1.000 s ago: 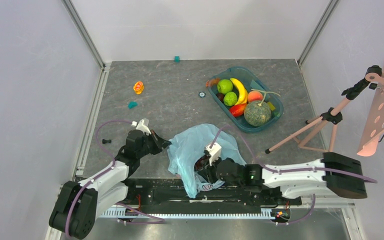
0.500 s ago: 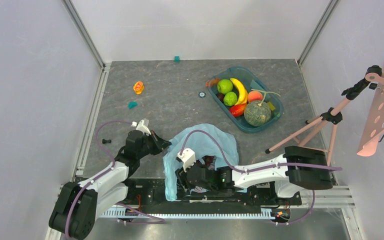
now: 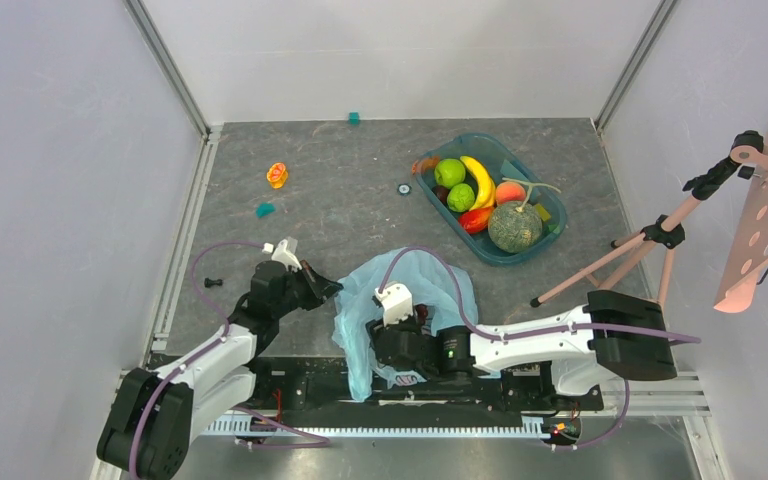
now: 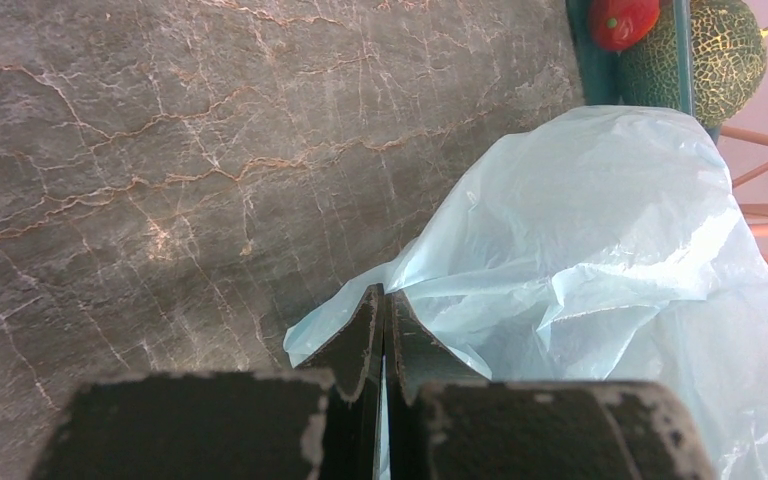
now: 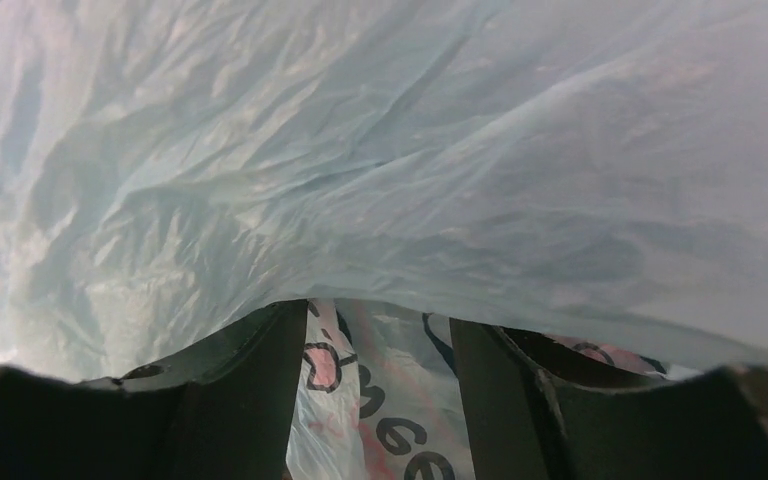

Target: Take the fake fruits out of the plastic bag

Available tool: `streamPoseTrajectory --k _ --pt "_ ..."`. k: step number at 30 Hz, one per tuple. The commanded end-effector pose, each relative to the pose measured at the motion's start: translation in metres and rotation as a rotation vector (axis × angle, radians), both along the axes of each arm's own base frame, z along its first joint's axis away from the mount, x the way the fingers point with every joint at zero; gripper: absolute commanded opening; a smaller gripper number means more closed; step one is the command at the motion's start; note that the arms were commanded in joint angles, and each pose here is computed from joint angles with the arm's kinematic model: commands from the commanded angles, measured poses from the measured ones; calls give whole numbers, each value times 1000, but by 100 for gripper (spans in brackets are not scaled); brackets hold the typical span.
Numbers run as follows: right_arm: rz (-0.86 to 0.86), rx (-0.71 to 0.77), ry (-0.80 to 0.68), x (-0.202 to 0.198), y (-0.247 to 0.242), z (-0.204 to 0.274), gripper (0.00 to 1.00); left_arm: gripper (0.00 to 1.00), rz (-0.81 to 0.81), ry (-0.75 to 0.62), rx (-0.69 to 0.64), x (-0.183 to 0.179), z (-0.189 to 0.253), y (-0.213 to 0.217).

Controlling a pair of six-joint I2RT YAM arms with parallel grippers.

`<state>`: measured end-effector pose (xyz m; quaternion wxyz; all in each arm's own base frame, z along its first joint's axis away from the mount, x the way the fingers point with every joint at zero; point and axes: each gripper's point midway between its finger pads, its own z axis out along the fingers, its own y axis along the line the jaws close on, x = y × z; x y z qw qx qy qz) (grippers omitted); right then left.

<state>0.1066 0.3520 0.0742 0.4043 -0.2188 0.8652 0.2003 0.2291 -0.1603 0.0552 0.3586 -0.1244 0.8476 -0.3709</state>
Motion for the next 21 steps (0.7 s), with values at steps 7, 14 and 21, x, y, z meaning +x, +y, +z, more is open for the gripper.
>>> streamPoseTrajectory --k 7,14,21 --pt "-119 65 32 17 -7 11 55 2 -12 -12 -30 0 9 -4" --pt "-128 91 41 17 -15 7 47 2 -8 -6 -28 0 7 -4" --pt "-131 85 51 17 -22 1 44 2 -9 -2 -28 2 7 -5"
